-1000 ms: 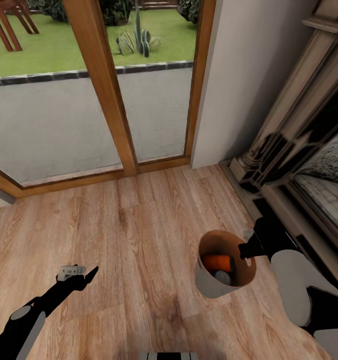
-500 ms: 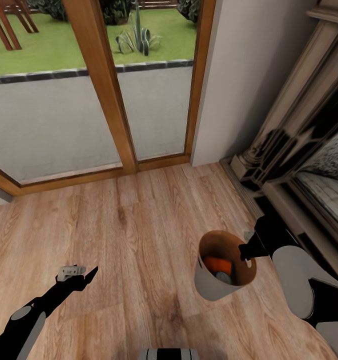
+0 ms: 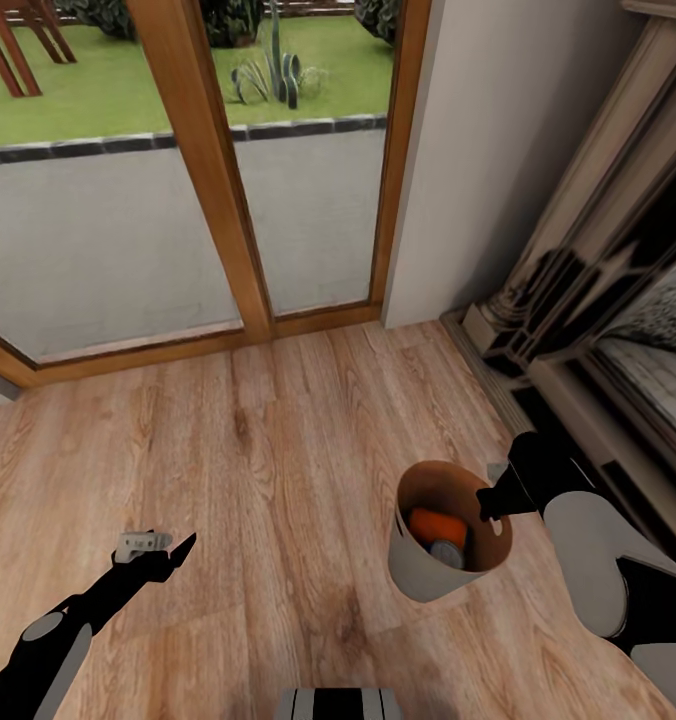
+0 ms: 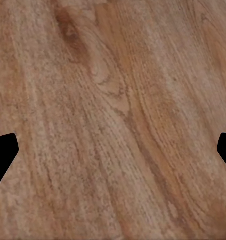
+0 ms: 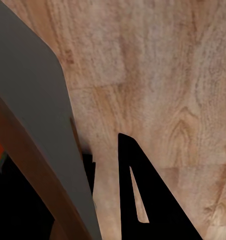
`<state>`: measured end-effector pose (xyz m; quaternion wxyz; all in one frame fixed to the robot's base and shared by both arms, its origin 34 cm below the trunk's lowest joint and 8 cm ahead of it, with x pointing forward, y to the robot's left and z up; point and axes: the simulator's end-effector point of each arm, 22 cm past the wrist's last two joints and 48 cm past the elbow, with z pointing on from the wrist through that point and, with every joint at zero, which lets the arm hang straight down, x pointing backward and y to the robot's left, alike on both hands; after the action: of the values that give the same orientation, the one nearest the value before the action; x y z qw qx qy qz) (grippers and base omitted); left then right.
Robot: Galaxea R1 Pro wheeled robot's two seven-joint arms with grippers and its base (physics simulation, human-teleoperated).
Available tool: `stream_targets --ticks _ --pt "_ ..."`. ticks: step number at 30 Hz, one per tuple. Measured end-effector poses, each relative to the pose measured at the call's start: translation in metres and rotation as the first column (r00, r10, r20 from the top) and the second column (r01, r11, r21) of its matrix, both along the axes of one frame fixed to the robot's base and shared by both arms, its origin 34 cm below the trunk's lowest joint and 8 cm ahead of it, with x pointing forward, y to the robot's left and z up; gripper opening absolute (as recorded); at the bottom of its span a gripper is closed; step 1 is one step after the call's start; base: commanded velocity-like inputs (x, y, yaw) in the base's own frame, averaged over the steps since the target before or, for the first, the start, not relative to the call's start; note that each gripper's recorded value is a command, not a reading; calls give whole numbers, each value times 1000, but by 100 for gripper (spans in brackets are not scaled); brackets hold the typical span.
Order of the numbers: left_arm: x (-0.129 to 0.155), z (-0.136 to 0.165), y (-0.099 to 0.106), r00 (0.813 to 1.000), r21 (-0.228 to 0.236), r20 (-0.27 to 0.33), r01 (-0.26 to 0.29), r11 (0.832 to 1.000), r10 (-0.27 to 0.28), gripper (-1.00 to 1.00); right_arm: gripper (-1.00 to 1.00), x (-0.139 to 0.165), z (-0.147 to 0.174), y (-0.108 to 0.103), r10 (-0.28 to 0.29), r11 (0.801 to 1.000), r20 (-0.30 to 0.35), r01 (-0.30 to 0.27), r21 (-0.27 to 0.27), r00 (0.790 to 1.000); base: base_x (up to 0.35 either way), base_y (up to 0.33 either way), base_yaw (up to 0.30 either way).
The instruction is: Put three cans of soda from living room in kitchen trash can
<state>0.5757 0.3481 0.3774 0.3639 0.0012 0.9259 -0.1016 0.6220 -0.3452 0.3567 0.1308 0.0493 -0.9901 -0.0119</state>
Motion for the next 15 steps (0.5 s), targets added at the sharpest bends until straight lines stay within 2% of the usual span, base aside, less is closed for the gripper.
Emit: stream_targets --ticks 15 --pt "-2 -23 0 1000 5 21 3 1000 -3 100 -100 -6 -25 -2 1 1000 -1 -1 -3 1000 0 0 0"
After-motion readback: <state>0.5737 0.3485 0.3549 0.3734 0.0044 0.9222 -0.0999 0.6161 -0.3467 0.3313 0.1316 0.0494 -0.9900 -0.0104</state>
